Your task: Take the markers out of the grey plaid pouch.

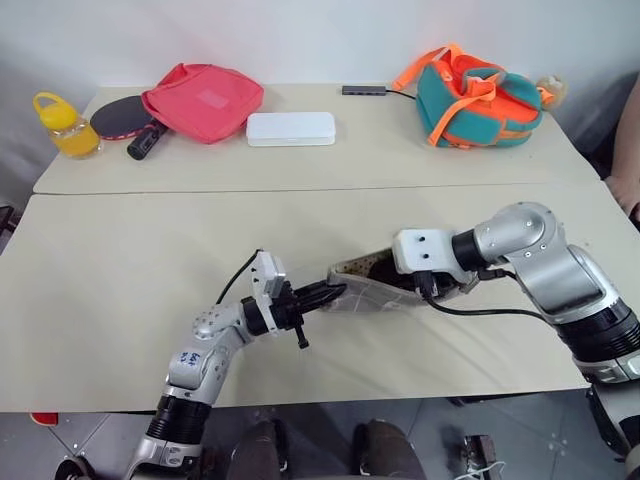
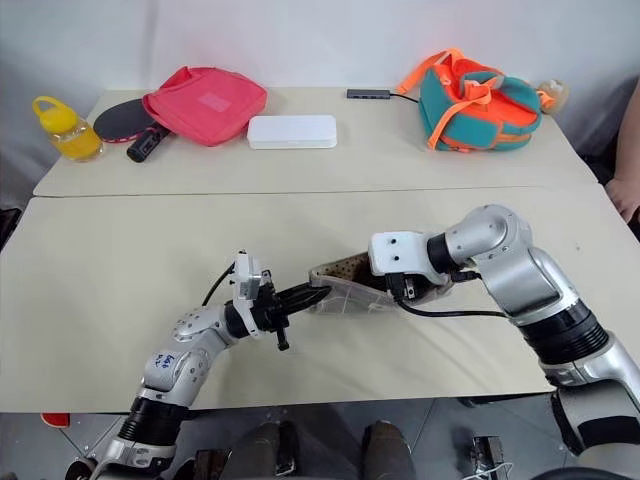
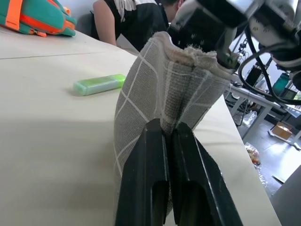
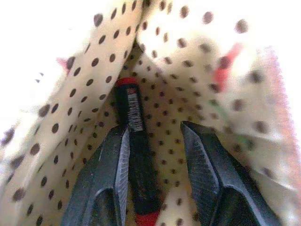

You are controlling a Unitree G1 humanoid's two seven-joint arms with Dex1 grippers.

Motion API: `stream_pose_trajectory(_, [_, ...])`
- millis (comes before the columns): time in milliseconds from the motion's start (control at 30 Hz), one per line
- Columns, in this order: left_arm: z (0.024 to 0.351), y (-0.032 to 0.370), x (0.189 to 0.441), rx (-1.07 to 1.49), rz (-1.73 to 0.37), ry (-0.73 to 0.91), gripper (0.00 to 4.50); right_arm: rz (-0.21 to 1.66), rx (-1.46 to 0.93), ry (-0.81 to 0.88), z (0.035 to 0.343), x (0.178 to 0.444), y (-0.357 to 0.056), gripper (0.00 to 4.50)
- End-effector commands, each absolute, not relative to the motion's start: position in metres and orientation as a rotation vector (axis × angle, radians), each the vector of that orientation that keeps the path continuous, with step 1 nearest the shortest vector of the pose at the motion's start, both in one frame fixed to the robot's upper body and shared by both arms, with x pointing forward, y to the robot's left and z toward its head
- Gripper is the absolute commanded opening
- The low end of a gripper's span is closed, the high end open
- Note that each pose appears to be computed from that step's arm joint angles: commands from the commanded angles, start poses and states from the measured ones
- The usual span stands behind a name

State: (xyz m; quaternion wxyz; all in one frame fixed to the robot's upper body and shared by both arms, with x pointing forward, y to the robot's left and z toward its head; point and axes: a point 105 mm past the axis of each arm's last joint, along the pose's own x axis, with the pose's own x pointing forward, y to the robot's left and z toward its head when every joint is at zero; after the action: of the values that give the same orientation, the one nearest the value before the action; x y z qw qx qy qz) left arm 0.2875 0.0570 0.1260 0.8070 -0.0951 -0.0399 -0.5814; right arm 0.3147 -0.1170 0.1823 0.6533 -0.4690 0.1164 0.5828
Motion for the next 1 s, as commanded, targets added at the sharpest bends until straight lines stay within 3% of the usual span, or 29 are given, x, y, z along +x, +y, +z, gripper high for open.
stream_pose_trajectory(33, [0.129,0.054,0.284,-0.188,-1.258,-0.103,0.00,1.328,-1.095,0.259,0.180,0.311,-0.117,1.76])
stream_pose_trajectory(567, [0.123,0.053,0.279,-0.167,-1.259,-0.086,0.00,1.312,-1.105,0.329,0.121,0.326,-0.114,1.76])
stream_pose_trajectory(900, [0.123,0.055,0.280,-0.159,-1.245,-0.092,0.00,1.376,-1.050,0.317,0.123,0.318,-0.104,1.76])
stream_pose_trajectory(1000, [0.124,0.054,0.281,-0.157,-1.244,-0.094,0.00,1.346,-1.088,0.393,0.111,0.321,-0.116,1.17])
